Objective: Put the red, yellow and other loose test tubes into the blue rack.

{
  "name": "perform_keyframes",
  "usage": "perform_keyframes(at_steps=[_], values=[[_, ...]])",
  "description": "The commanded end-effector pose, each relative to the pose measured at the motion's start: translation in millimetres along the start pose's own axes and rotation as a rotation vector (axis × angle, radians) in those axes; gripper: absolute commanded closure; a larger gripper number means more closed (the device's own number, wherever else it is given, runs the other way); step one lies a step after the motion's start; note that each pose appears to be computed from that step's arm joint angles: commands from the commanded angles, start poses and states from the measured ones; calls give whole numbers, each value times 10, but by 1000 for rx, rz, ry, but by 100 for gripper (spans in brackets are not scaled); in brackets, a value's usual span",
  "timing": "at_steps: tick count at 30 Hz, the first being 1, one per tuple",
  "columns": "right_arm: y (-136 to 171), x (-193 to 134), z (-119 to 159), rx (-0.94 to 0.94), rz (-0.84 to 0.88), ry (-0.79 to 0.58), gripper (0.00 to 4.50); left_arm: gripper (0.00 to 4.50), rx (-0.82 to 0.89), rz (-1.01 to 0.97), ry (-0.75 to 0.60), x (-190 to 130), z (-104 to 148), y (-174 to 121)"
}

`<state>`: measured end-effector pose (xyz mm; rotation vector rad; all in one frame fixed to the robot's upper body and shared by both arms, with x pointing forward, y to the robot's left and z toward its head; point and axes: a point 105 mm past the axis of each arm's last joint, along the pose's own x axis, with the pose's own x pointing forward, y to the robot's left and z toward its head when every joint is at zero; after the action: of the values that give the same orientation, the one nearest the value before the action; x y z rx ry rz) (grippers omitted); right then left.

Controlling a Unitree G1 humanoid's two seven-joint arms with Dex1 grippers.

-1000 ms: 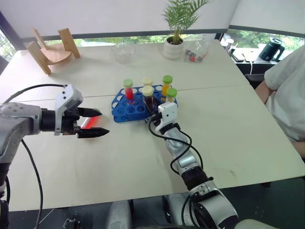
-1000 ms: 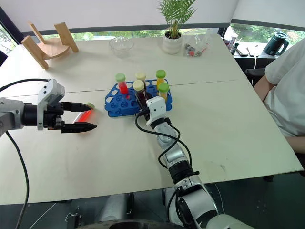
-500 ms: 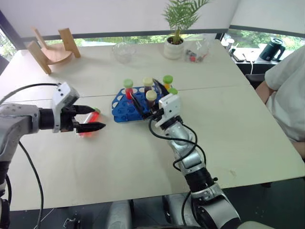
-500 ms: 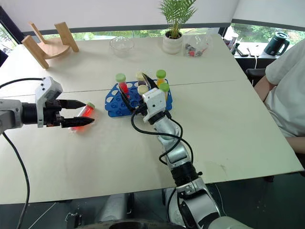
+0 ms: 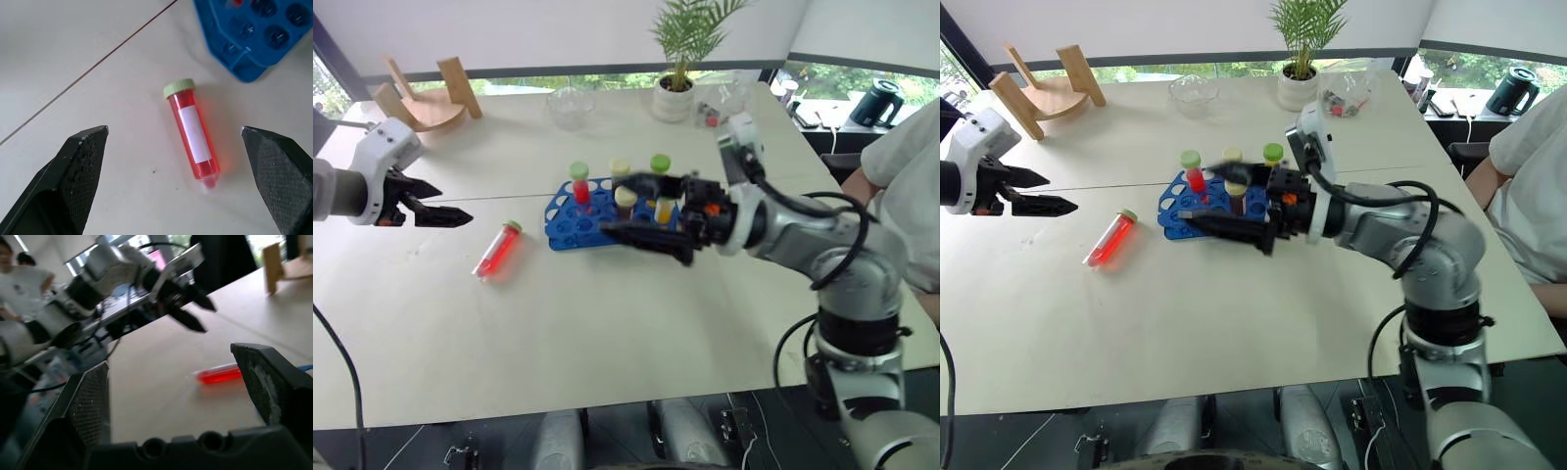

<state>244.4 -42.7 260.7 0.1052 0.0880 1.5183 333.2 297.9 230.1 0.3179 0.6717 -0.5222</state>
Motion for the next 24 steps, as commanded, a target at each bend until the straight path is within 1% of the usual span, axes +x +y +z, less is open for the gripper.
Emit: perform_keyframes(at_steps=[1,3,5,7,10,12,17,24], values=[[229,-28,-45,-11,124,85,8,0,-96,25,47,53,29,22],[265,-37,-140,-34,135,146,8,0,-196,12,69,184,34,-31],[264,-47,-220,-67,131,206,8,0,-270,-7,162,357,-106,-111],[252,-75,-288,-100,130,265,8,0,-283,-28,267,558,-276,-207],[236,-96,-316,-115,142,294,8,0,-312,-47,369,798,-417,-293],[200,-102,-325,-124,135,303,8,0,-301,-19,395,937,-425,-265],[119,-103,-321,-122,91,286,8,0,-269,18,389,1193,-333,-226],[64,-114,-339,-102,39,273,8,0,-187,7,437,1376,-332,-286]])
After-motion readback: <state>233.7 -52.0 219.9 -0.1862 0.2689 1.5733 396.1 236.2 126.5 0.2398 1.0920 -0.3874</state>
